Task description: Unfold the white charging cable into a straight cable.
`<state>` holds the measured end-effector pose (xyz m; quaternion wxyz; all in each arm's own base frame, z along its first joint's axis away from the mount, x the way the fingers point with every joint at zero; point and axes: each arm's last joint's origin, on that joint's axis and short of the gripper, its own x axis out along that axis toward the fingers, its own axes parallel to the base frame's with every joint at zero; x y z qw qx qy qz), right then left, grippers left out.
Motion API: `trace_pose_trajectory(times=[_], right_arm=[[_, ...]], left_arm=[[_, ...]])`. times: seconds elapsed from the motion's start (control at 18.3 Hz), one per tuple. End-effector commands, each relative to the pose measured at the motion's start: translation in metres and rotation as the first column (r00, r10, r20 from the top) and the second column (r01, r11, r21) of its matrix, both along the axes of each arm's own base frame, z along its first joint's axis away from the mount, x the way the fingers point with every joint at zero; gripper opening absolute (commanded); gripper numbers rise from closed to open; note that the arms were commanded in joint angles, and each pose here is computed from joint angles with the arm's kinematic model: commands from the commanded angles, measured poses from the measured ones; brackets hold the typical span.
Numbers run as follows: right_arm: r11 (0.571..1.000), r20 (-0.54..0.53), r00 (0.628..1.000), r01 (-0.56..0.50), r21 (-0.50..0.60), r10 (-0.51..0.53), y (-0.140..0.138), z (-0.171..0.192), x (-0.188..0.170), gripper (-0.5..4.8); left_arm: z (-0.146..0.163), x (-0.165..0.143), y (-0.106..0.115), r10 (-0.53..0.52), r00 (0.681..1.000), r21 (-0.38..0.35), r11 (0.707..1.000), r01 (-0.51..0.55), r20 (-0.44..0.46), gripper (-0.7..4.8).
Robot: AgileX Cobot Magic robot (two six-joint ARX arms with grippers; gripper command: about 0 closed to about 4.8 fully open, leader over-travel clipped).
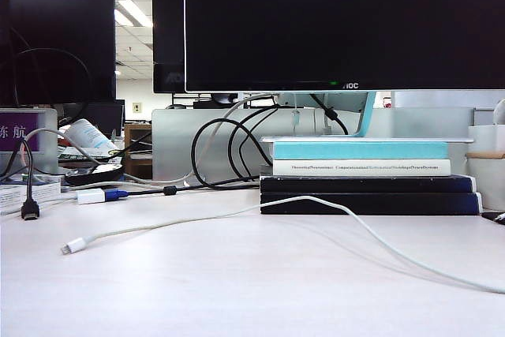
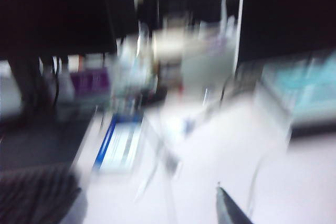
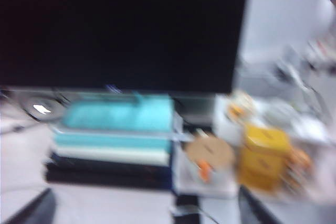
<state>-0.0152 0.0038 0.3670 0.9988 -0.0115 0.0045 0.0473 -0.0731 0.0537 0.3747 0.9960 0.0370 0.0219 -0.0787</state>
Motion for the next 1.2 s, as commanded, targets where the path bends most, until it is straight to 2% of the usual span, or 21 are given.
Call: trace_pose_trajectory(times=[0.05,0.11,0.16,0.22,0.27,0.33,0.38,0.49,0.55,0.66,0.71,0.77,0.82,0.88,0.99,1.04,1.1,1.15,1.2], right_arm=[[0.994,0.149,0.983,-0.104,-0.016,0.105,0.003,-0.015,0.002,3.13],[0.993,0.184,0.976,-0.117,-0.012,0.118,0.003,-0.024,0.007,2.76],[0.991,0.213,0.968,-0.136,0.0,0.133,0.004,-0.034,0.013,2.09],[0.985,0.235,0.96,-0.165,0.042,0.15,0.004,-0.044,0.023,1.11],[0.981,0.229,0.962,-0.175,0.084,0.152,0.004,-0.051,0.031,0.35],[0.971,0.219,0.957,-0.216,0.104,0.189,0.004,-0.061,0.042,-0.06],[0.963,0.229,0.946,-0.254,0.092,0.228,0.005,-0.067,0.048,-0.06],[0.971,0.221,0.956,-0.218,0.103,0.191,0.004,-0.077,0.057,-0.06],[0.97,0.216,0.957,-0.219,0.106,0.192,0.004,-0.082,0.061,-0.06],[0.967,0.159,0.968,-0.214,0.136,0.192,0.004,-0.101,0.072,-0.06],[0.966,0.141,0.971,-0.212,0.147,0.192,0.004,-0.112,0.078,-0.06],[0.965,0.153,0.969,-0.215,0.152,0.192,0.004,-0.115,0.081,-0.06],[0.958,0.192,0.964,-0.218,0.189,0.182,0.003,-0.114,0.082,-0.06],[0.961,0.203,0.965,-0.204,0.189,0.165,0.003,-0.114,0.083,-0.06],[0.966,0.183,0.975,-0.161,0.201,0.125,0.001,-0.122,0.086,-0.06],[0.967,0.169,0.978,-0.153,0.205,0.119,0.001,-0.127,0.089,-0.06],[0.963,0.154,0.98,-0.155,0.221,0.123,0.001,-0.135,0.092,-0.06],[0.95,0.118,0.985,-0.151,0.272,0.123,0.001,-0.146,0.097,-0.06],[0.935,0.075,0.99,-0.136,0.328,0.118,0.001,-0.159,0.101,-0.06]], left_arm=[[-0.01,0.002,-0.005,-0.107,0.972,-0.061,0.991,0.122,0.208,2.75],[-0.012,0.01,-0.011,-0.138,0.967,-0.047,0.987,0.152,0.215,2.71],[-0.014,0.023,-0.019,-0.154,0.967,-0.037,0.986,0.165,0.203,2.71],[-0.019,0.037,-0.029,-0.201,0.956,-0.032,0.977,0.213,0.215,2.71],[-0.022,0.051,-0.038,-0.254,0.94,-0.026,0.964,0.266,0.228,2.71],[-0.033,0.07,-0.05,-0.282,0.925,-0.025,0.954,0.298,0.253,2.66],[-0.042,0.084,-0.058,-0.288,0.92,-0.026,0.952,0.305,0.265,2.56],[-0.063,0.101,-0.069,-0.333,0.911,-0.013,0.938,0.347,0.244,1.6],[-0.073,0.107,-0.073,-0.353,0.909,-0.005,0.932,0.363,0.22,1.42],[-0.098,0.123,-0.083,-0.374,0.904,0.001,0.924,0.382,0.206,1.42],[-0.113,0.132,-0.09,-0.429,0.874,-0.016,0.896,0.444,0.23,1.42],[-0.12,0.135,-0.093,-0.442,0.864,-0.035,0.886,0.463,0.242,1.42],[-0.131,0.141,-0.095,-0.434,0.867,-0.062,0.886,0.46,0.246,1.41],[-0.139,0.144,-0.096,-0.41,0.885,-0.064,0.899,0.433,0.222,1.12],[-0.154,0.149,-0.097,-0.347,0.921,-0.069,0.929,0.363,0.176,0.82],[-0.161,0.151,-0.098,-0.338,0.928,-0.066,0.934,0.351,0.158,0.78],[-0.167,0.152,-0.098,-0.34,0.93,-0.032,0.937,0.348,0.14,0.7],[-0.178,0.154,-0.099,-0.341,0.937,0.022,0.94,0.34,0.076,-0.05],[-0.186,0.155,-0.099,-0.321,0.947,0.032,0.947,0.321,0.023,-0.06]])
